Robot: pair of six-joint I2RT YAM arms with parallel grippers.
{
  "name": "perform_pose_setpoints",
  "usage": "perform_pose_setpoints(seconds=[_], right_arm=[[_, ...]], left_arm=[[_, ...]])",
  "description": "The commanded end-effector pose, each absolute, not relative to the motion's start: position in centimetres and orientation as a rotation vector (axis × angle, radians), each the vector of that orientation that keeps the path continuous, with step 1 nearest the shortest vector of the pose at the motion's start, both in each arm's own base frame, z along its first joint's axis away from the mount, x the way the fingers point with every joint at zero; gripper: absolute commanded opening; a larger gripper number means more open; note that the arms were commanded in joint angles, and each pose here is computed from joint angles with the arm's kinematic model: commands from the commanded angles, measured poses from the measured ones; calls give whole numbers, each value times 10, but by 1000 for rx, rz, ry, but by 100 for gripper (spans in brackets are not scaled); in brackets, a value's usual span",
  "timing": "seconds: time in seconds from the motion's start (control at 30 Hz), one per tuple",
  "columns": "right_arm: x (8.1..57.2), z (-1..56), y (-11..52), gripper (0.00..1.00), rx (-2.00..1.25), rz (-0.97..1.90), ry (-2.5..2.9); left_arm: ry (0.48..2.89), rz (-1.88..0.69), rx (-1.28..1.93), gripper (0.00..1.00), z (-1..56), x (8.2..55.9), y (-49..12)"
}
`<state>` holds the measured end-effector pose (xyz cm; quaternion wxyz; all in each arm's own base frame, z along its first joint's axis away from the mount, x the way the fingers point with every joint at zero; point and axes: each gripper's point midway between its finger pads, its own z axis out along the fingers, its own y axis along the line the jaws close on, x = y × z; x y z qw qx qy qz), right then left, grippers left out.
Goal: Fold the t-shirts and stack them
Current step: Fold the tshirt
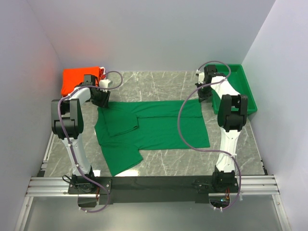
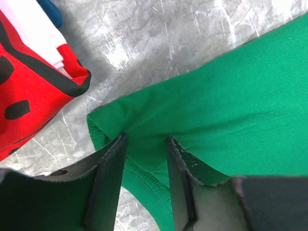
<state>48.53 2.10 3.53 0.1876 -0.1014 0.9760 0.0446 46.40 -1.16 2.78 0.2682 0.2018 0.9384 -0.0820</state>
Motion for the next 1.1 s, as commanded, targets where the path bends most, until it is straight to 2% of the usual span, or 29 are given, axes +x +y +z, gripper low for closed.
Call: perform_pose_setpoints(seconds=[0.0,0.17,0.5,0.53,0.6,0.63,0.67,0.7,0.77,0.93,1.07], right_arm=[[512,66,12,0,-259,62,2630],[520,75,11,0,-253,47,2565],[514,36,-5,1,-312,-90,2696],[513,36,-3,5,-330,-82,2703],[509,40,4,20,-370,-80,2722],[508,46,6,28,-392,-87,2720],[506,50,11,41,-411,-75,2716],[505,64,12,45,-419,-68,2696],[500,76,16,67,-456,-42,2673],[476,111,35,66,-550,51,2604],[451,91,57,53,-633,97,2659]], left_arm=[[2558,-169,515,44,21,468,1],[2555,-161,503,39,23,471,2],[2545,-106,437,36,22,481,11],[2545,-107,423,35,22,482,10],[2531,-110,414,34,24,486,9],[2519,-127,409,34,27,489,7],[2516,-138,405,34,30,490,5],[2507,-158,403,35,34,492,2],[2456,-197,406,38,55,496,-5],[2359,-305,459,46,91,478,-24],[2370,-356,462,46,95,462,-32]])
